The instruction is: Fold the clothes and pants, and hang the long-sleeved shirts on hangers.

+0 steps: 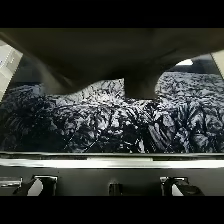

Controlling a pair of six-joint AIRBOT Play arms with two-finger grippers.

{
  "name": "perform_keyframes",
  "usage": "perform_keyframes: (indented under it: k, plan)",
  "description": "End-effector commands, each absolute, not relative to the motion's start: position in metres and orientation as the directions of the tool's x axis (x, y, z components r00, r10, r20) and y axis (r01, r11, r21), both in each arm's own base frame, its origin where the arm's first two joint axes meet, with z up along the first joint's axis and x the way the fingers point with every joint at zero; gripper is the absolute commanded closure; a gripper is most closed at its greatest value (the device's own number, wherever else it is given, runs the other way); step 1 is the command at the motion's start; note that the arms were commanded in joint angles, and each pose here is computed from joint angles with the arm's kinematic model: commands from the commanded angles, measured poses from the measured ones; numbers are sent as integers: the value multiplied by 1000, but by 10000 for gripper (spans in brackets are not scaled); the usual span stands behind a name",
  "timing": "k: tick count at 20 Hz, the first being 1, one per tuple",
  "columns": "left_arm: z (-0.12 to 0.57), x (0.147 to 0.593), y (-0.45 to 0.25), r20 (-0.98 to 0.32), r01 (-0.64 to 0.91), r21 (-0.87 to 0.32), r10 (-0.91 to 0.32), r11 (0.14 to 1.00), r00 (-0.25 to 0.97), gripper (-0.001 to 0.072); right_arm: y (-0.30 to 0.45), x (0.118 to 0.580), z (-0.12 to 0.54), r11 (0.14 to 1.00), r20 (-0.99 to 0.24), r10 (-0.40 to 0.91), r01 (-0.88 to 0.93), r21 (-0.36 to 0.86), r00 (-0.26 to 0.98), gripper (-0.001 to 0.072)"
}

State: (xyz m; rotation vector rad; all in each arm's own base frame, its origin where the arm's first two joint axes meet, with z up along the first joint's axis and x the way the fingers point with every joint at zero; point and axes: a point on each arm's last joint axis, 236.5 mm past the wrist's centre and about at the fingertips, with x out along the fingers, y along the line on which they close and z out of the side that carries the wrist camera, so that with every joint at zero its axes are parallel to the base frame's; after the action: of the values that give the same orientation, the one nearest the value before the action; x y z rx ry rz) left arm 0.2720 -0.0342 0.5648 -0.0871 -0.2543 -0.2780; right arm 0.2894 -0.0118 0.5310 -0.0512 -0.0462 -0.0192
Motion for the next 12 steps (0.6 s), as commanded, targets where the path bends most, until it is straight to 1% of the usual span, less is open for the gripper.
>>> perform_keyframes:
  k: [1, 3, 4, 6, 8, 9, 10, 11, 12]
  plan:
    - [605, 180, -60, 409, 187, 31, -183, 982, 894, 687, -4, 197, 591, 996, 271, -35, 57, -74, 962, 670]
    - [605, 160, -57, 416, 135, 5, -125, 991, 901, 687, -1, 166, 606, 995, 346, -36, 65, -72, 938, 670]
    - [604, 155, -57, 414, 120, 0, -109, 993, 904, 687, 0, 158, 608, 996, 359, -39, 65, -60, 933, 670]
    - [599, 153, -56, 397, 103, 11, -99, 995, 912, 688, -1, 150, 610, 996, 370, -44, 70, -56, 928, 670]
    - [583, 164, -57, 326, 116, 9, -112, 993, 939, 688, -2, 155, 605, 996, 347, -49, 71, -49, 937, 670]
    - [570, 174, -56, 267, 128, -6, -121, 992, 956, 688, -4, 164, 595, 997, 300, -55, 68, -33, 952, 670]
    - [552, 188, -53, 190, 141, -30, -133, 990, 973, 688, -7, 181, 573, 998, 204, -60, 63, -8, 977, 670]
    - [525, 207, -49, 75, 154, -55, -150, 986, 986, 688, -9, 202, 539, 998, 54, -60, 58, 26, 997, 670]
    - [489, 228, -43, -63, 166, -96, -172, 981, 983, 689, -12, 228, 486, 997, -172, -54, 63, 50, 984, 670]
